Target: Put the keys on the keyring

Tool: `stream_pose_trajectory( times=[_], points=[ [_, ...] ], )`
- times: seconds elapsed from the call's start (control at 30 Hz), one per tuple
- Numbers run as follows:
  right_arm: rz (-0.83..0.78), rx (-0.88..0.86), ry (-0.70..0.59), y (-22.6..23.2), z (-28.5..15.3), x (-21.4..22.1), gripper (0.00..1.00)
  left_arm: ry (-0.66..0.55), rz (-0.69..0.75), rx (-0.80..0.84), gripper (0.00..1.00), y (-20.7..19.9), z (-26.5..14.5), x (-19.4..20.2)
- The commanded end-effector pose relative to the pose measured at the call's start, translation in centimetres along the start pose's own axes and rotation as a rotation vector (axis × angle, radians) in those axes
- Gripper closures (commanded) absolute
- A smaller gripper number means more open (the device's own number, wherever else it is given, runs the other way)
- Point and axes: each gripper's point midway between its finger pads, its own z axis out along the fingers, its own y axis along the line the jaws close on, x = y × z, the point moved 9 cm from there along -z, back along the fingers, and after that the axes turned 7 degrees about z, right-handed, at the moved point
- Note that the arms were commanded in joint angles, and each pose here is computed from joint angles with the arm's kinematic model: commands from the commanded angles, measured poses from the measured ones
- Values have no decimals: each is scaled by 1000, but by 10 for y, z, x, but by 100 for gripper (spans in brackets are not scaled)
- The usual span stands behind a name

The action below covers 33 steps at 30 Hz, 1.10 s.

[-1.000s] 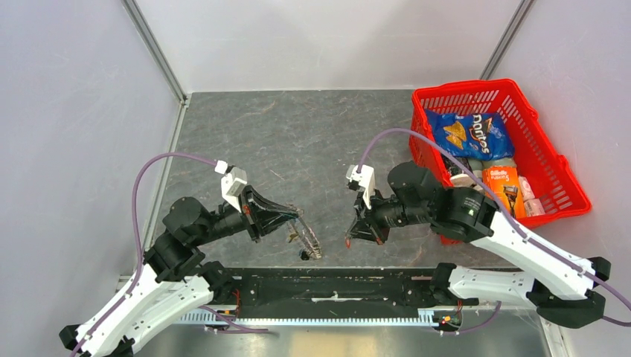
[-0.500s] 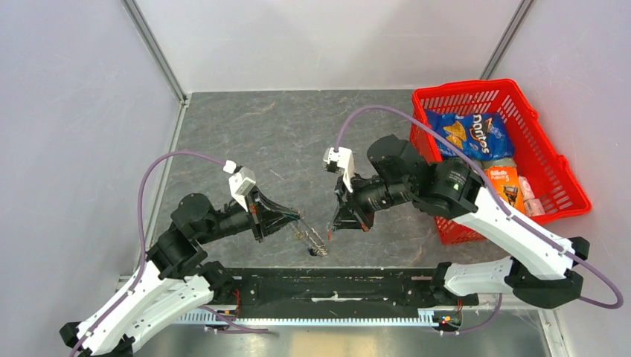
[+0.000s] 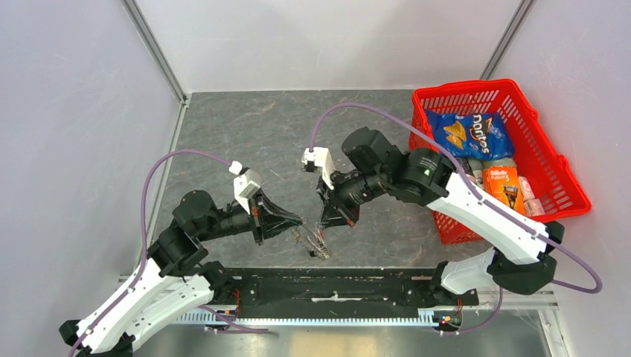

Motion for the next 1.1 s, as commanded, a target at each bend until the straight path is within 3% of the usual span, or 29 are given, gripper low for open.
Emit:
stream_pose_trajectory(
  times=[0.0,1.07],
  points=[
    [-54,-66,5,7,-2,-6,100,-60,108,101,98,-12,-3,-23],
    [-30,-85,-20,3,16,-27,100,-45,117,188,98,-18,-5,-19]
  ],
)
